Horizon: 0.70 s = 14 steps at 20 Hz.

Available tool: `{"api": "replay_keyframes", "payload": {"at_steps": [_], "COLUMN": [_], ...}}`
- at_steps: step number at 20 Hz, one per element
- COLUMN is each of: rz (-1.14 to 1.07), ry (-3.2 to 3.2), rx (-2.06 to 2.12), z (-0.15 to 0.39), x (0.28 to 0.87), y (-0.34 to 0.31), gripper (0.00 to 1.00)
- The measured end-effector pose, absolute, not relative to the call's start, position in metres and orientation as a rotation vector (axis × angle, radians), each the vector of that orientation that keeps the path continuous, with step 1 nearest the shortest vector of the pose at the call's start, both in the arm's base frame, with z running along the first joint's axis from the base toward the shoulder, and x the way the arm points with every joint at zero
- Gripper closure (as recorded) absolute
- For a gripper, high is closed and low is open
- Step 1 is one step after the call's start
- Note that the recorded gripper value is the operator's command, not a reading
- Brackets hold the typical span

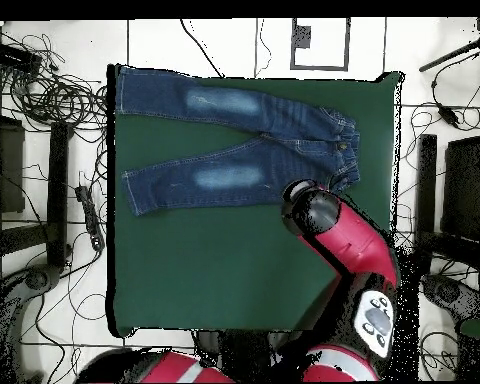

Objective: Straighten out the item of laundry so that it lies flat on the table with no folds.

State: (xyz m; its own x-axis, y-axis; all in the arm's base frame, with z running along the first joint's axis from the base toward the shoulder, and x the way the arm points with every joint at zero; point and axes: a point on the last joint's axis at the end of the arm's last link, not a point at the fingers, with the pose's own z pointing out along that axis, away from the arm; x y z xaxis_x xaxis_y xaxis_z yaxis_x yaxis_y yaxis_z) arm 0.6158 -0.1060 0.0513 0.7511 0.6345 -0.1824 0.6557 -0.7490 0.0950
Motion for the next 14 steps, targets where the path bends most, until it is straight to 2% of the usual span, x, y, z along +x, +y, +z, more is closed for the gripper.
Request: {"api": "replay_keyframes", "payload": {"at_steps": [6,14], "rz": [-0.287,-0.283], "ry": [1.099,1.119], "rx": [2.782,2.763], "z": [0.0442,0.0439], "x": [0.603,0.6079], "y": [-0.114,-0.1137], "gripper": [0.0,0.0]}}
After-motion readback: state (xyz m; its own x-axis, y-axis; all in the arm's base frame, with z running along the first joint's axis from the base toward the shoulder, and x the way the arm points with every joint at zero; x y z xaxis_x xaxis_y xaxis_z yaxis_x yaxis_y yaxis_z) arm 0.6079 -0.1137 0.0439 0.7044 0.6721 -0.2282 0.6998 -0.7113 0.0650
